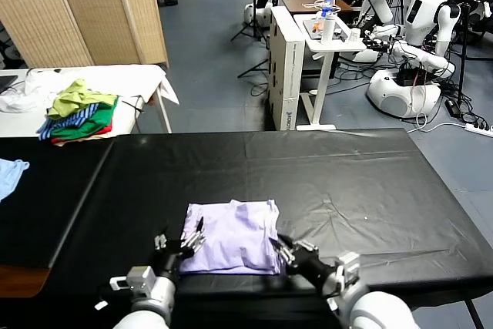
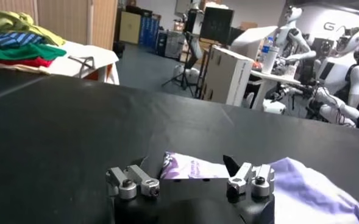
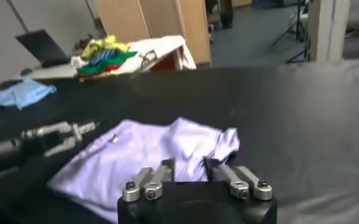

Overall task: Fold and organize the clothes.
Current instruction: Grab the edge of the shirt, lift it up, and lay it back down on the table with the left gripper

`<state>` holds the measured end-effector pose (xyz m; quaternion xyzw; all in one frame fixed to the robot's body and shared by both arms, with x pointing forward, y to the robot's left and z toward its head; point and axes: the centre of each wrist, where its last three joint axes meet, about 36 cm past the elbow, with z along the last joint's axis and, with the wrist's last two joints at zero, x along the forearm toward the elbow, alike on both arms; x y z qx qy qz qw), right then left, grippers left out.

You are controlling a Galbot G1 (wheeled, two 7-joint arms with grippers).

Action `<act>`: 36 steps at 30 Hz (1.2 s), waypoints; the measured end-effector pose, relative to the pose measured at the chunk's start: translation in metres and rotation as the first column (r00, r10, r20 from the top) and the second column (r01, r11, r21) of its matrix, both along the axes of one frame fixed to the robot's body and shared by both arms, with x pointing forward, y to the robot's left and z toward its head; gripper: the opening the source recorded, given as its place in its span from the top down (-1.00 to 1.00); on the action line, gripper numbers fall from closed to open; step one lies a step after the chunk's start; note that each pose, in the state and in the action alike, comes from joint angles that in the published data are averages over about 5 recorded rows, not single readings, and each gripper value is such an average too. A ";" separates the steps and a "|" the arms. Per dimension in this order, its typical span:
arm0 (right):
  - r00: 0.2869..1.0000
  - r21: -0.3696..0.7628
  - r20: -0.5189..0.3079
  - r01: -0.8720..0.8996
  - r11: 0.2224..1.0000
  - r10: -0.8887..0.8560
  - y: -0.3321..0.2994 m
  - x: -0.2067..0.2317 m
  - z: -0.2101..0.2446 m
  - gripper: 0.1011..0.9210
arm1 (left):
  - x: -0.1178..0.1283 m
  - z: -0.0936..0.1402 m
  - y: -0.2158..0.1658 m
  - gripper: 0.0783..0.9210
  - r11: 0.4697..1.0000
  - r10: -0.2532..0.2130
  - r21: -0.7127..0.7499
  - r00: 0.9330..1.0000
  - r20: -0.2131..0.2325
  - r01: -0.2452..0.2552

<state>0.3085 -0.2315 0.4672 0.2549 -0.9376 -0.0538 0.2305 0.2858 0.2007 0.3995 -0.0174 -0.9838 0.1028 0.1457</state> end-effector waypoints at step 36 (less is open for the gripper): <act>0.975 -0.029 0.054 0.216 0.976 -0.214 -0.063 0.011 0.011 -0.97 | -0.001 -0.040 0.023 -0.45 0.936 0.033 -0.348 0.997 -0.071 -0.056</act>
